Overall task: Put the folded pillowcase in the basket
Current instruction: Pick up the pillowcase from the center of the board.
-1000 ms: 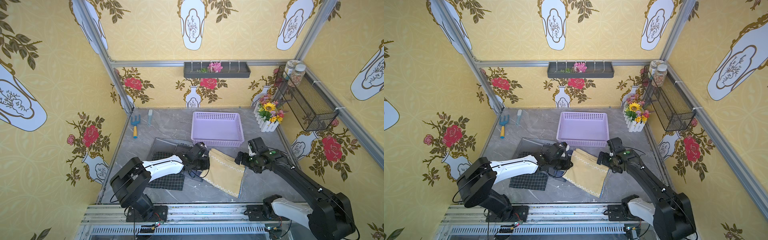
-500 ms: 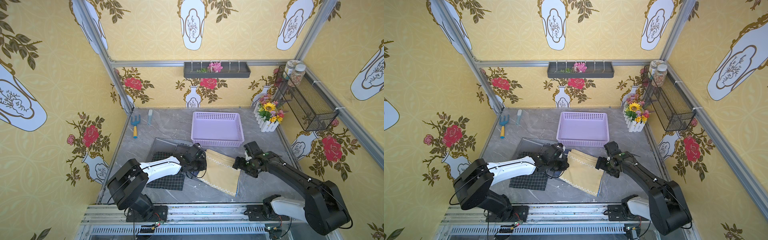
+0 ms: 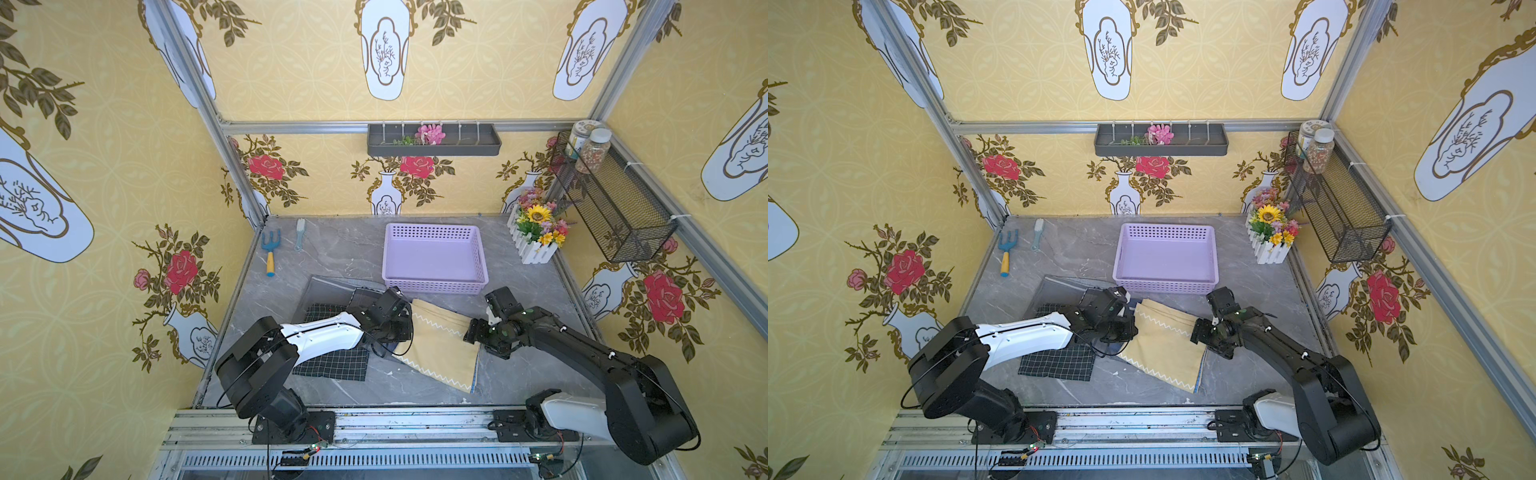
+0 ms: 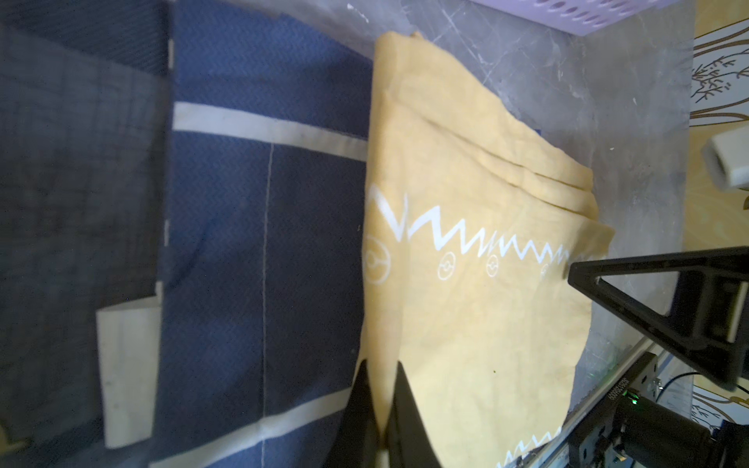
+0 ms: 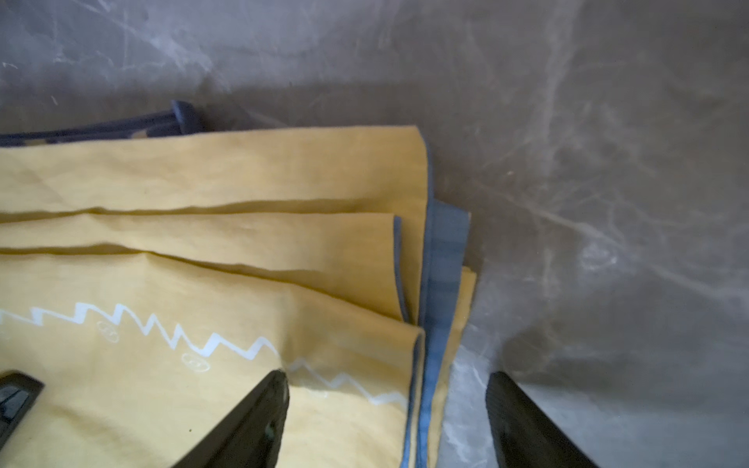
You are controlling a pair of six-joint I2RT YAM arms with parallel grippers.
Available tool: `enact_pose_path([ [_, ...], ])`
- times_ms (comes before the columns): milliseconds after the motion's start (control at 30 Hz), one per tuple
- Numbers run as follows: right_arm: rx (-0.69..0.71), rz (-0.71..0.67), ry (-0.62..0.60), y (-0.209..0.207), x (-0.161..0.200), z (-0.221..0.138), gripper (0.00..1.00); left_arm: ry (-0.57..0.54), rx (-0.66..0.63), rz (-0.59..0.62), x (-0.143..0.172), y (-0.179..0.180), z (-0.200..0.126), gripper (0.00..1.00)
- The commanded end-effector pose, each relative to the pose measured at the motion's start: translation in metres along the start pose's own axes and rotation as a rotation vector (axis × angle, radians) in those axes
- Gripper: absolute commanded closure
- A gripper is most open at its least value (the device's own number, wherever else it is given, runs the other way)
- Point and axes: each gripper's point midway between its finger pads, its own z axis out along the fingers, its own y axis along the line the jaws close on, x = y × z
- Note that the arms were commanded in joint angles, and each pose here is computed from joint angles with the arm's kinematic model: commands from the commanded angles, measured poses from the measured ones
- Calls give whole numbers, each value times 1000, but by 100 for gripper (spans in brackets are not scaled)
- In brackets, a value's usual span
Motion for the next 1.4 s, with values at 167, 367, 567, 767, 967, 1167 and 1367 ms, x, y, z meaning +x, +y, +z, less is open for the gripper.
enact_pose_path([
  [167,-14,3,18,3,3,9,33,-8,-10,-2,-1,3,1,100],
  [367,-10,8,24,1,5,13,46,-6,-8,-3,0,3,2,100],
  [567,-5,12,21,-1,6,14,55,-6,-3,-5,0,2,1,100],
  [767,6,11,11,-3,4,13,65,-6,-2,-5,0,2,1,100],
  [967,16,9,6,-5,4,14,76,-8,-9,-8,0,4,1,100],
  [1167,18,4,-1,-6,4,12,90,-11,-8,-9,-1,3,0,100],
  [1367,7,-9,-41,-4,1,2,96,-26,5,-7,-5,-1,-5,100],
])
